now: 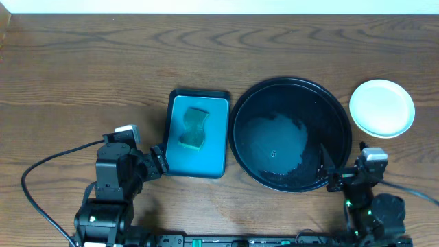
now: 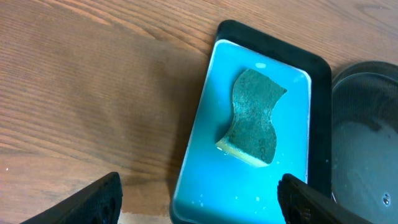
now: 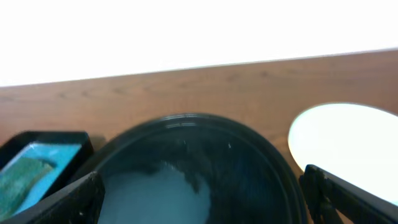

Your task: Clean dirty plates on tray and stack at the side

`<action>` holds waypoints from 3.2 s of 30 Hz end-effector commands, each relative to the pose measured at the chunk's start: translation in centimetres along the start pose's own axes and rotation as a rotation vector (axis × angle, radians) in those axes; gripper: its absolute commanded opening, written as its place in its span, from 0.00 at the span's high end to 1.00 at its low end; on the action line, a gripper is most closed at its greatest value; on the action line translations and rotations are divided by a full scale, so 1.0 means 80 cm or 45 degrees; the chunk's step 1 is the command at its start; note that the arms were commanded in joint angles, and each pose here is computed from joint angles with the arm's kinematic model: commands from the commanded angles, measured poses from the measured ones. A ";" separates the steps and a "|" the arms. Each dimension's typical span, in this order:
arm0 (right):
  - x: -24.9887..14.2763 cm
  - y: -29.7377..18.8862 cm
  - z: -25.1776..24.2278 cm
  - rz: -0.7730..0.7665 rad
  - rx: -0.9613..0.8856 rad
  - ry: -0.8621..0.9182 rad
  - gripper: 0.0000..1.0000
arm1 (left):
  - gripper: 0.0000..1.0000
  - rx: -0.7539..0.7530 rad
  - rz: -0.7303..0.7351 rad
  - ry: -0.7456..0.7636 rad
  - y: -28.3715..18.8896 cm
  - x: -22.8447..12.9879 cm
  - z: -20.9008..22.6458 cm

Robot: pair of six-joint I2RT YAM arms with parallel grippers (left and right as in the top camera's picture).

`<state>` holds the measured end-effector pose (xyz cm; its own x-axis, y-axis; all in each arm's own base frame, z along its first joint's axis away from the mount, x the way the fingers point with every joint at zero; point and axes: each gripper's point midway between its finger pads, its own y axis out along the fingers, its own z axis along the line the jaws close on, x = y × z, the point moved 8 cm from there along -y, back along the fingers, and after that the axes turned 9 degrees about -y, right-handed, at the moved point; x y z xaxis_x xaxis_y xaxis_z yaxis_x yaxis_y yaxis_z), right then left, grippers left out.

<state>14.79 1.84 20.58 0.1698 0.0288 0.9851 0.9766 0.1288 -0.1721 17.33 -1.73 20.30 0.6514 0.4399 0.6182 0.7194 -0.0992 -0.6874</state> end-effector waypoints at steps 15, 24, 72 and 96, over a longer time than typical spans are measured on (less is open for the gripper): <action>-0.029 0.028 0.003 -0.254 0.012 -0.040 0.01 | 0.20 0.012 0.006 0.019 0.002 -0.002 0.002; -0.050 0.031 0.003 -0.126 0.010 -0.080 0.01 | 0.20 0.012 0.006 0.019 0.002 -0.002 0.002; -0.049 0.031 0.003 -0.127 0.009 -0.080 0.01 | 0.19 -0.040 -0.095 0.047 -0.004 -0.046 0.027; -0.049 0.031 0.003 -0.127 0.009 -0.080 0.01 | 0.19 -0.260 -0.780 0.472 0.033 -0.043 0.027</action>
<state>16.53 2.16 16.30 0.0660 0.0647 0.9957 0.9875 0.1388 -0.0745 16.53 -1.67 16.54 0.0943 0.2029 0.9746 0.9903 -0.1196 -0.0709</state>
